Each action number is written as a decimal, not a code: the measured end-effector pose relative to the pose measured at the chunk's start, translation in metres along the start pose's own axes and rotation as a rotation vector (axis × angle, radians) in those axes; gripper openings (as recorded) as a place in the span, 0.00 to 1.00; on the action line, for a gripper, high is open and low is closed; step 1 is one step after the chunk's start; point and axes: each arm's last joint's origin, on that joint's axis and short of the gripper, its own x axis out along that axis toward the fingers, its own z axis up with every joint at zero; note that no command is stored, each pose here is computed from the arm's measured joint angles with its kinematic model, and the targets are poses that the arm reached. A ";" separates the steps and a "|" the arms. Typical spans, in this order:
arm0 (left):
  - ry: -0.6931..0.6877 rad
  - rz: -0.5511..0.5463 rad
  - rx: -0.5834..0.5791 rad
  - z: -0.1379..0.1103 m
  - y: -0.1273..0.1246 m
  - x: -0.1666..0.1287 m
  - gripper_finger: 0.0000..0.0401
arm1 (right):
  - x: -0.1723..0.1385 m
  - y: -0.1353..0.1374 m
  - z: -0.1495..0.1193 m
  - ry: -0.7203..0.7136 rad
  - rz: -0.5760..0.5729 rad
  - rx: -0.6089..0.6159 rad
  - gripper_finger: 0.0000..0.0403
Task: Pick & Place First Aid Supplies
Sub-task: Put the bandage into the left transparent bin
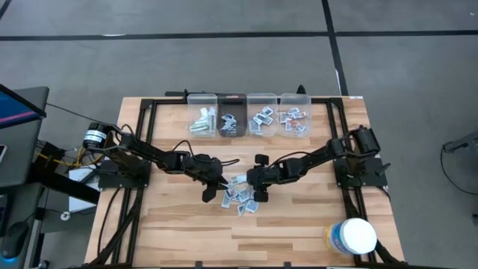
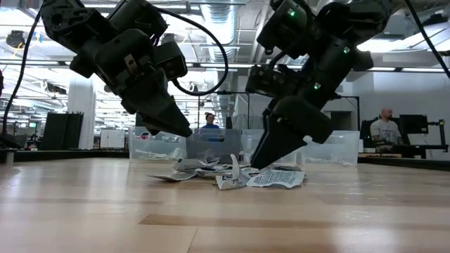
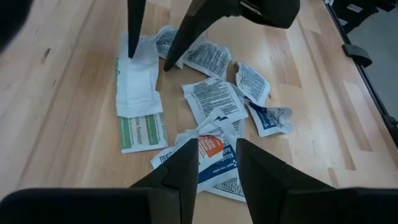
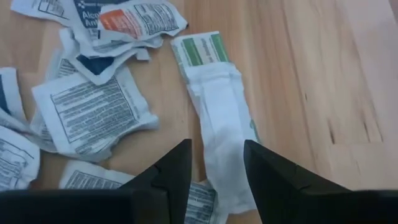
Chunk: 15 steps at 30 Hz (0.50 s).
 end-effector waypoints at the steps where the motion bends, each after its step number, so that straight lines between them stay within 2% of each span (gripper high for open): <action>1: 0.000 0.000 0.000 0.000 0.000 0.000 0.27 | 0.000 -0.001 0.000 0.002 -0.002 0.002 0.34; 6: 0.000 0.000 0.003 0.000 0.000 0.000 0.27 | 0.000 -0.004 -0.002 0.028 -0.036 0.032 0.25; 11: -0.001 0.003 0.003 0.000 0.000 0.000 0.27 | -0.002 -0.005 -0.002 0.071 -0.036 0.066 0.04; 15: -0.001 0.003 0.003 0.000 0.000 0.000 0.27 | -0.007 -0.002 0.011 0.092 -0.013 0.056 0.02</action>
